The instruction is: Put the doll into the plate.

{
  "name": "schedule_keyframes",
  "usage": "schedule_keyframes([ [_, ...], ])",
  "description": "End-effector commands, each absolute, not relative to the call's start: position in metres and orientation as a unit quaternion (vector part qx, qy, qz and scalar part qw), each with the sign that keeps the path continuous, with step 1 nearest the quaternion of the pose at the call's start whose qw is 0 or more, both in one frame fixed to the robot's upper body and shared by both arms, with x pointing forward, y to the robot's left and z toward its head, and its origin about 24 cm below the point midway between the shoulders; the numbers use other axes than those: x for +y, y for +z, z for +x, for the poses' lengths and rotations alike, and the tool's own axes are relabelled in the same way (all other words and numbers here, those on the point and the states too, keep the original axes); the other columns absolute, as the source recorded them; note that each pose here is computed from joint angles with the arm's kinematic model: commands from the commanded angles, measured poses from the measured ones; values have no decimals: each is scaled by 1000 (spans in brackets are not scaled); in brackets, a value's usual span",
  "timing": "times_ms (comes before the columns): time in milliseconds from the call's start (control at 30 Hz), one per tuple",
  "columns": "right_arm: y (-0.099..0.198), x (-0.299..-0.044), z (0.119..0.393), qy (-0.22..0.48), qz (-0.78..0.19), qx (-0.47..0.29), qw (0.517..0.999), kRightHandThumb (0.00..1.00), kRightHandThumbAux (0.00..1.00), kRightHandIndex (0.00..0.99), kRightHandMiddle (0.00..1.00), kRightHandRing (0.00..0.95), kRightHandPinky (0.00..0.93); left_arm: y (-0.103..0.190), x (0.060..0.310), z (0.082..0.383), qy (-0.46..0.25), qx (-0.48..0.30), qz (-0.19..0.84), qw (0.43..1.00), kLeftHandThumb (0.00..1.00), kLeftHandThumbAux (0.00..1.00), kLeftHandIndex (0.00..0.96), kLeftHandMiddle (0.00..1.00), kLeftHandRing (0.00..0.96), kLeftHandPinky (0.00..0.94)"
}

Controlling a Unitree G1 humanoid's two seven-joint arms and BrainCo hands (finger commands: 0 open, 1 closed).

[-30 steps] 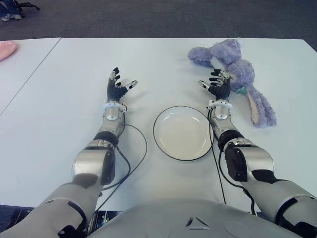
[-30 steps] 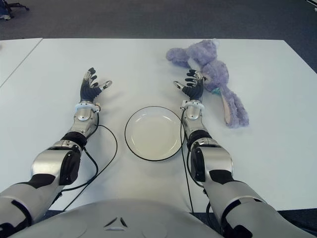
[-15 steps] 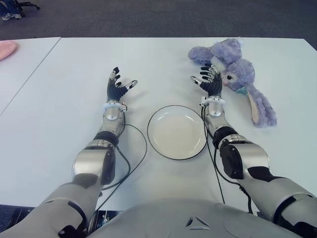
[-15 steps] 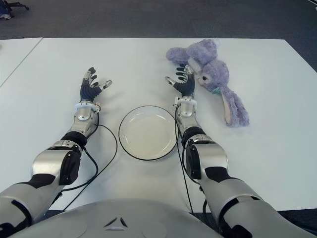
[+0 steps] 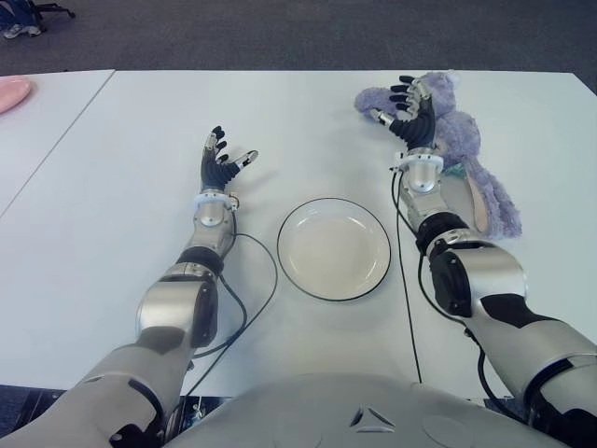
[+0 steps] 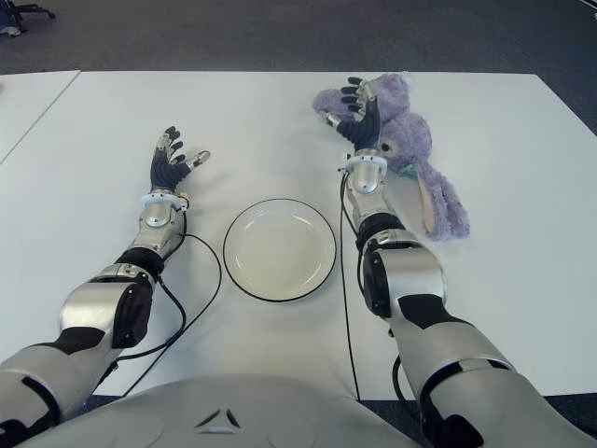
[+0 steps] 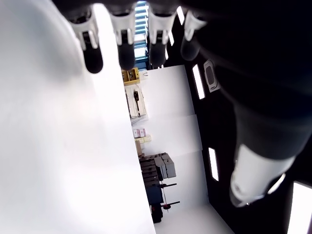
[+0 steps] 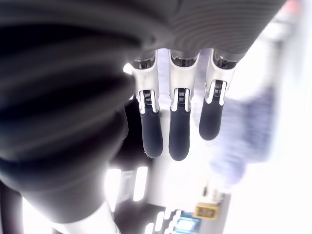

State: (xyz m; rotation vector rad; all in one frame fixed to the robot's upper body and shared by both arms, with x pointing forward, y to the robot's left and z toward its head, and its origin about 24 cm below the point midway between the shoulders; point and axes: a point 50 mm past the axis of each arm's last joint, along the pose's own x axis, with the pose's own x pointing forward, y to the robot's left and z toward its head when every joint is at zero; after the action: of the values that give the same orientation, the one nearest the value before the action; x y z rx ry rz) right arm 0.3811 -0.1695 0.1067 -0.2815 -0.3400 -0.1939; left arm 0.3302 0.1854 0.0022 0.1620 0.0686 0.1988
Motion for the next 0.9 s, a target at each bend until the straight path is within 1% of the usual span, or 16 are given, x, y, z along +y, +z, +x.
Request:
schedule_keyframes([
  [33, 123, -171, 387, -83, -180, -190, 962, 206, 889, 202, 307, 297, 246, -89, 174, 254, 94, 254, 64, 961, 0, 785, 75, 101, 107, 154],
  [133, 127, -170, 387, -74, -208, -202, 954, 204, 884, 197, 302, 285, 232, -89, 174, 254, 94, 255, 65, 960, 0, 790, 75, 105, 109, 154],
  [333, 129, -169, 387, -65, -258, -215, 939, 119, 864, 200, 292, 265, 212, -89, 173, 255, 94, 255, 62, 960, 0, 788, 77, 106, 109, 150],
  [433, 130, -171, 388, -60, -279, -216, 934, 56, 825, 205, 292, 263, 193, -89, 173, 255, 94, 256, 62, 960, 0, 781, 78, 103, 105, 144],
  [600, 136, -178, 390, -53, -300, -211, 929, 14, 771, 201, 266, 237, 167, -89, 172, 255, 93, 256, 62, 960, 0, 773, 78, 97, 99, 139],
  [800, 146, -189, 393, -53, -317, -211, 923, 1, 731, 182, 225, 198, 143, -89, 171, 255, 92, 254, 63, 961, 0, 770, 78, 94, 96, 139],
  [900, 150, -193, 394, -51, -333, -210, 918, 2, 706, 165, 190, 163, 108, -89, 171, 255, 91, 253, 64, 961, 0, 771, 77, 90, 94, 141],
])
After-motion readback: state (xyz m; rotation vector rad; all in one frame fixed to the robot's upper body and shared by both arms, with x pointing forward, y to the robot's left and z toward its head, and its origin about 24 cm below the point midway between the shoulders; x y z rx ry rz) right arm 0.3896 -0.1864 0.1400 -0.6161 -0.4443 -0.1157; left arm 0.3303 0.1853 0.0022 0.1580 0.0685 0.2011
